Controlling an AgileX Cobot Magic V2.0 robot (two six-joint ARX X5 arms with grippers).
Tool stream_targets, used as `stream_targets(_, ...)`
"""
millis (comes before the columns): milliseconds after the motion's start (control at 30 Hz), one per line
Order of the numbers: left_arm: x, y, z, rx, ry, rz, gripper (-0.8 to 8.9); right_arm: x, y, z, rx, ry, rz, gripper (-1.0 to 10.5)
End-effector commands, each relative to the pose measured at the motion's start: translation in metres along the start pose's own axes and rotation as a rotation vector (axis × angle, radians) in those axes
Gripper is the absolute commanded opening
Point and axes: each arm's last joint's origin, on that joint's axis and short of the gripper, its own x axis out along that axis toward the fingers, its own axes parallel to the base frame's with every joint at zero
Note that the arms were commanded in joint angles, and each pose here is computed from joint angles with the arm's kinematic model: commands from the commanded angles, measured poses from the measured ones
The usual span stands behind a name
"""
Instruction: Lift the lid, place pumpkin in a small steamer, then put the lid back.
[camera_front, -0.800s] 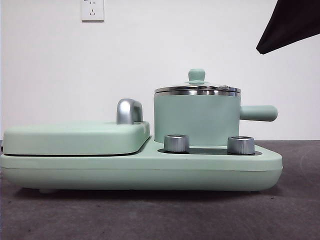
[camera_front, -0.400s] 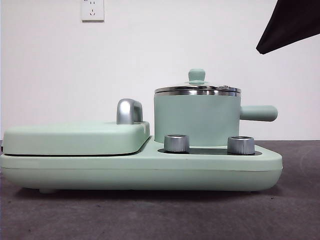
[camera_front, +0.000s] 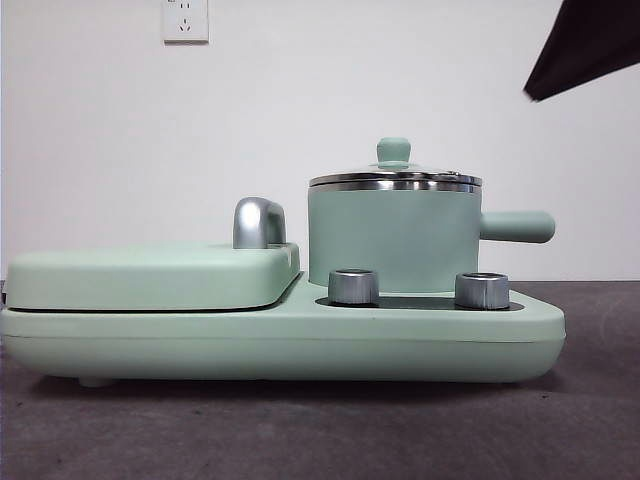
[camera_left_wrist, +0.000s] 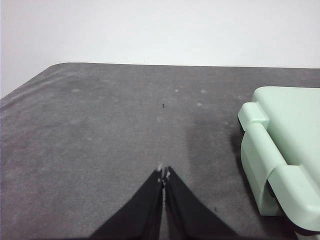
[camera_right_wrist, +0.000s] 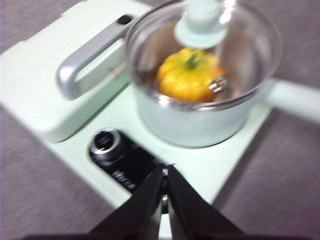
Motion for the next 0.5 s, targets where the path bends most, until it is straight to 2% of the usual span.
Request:
stream_targets(33, 0.002, 0.000, -0.006, 0.015, 0.010, 0.002, 0.07, -0.008, -0.006, -0.005, -0.078, -0.056, -0.097, 0.1)
stream_targets(200, 0.002, 0.000, -0.006, 0.015, 0.010, 0.002, 0.07, -0.017, -0.025, -0.041, -0.041, -0.240, -0.286, 0.1)
stream_targets(300, 0.002, 0.000, -0.006, 0.015, 0.010, 0.002, 0.07, -0.020, -0.033, -0.069, -0.018, -0.300, -0.399, 0.1)
stream_targets(500, 0.002, 0.000, -0.006, 0.015, 0.010, 0.002, 0.07, -0.017, -0.038, -0.120, 0.020, -0.371, -0.497, 0.1)
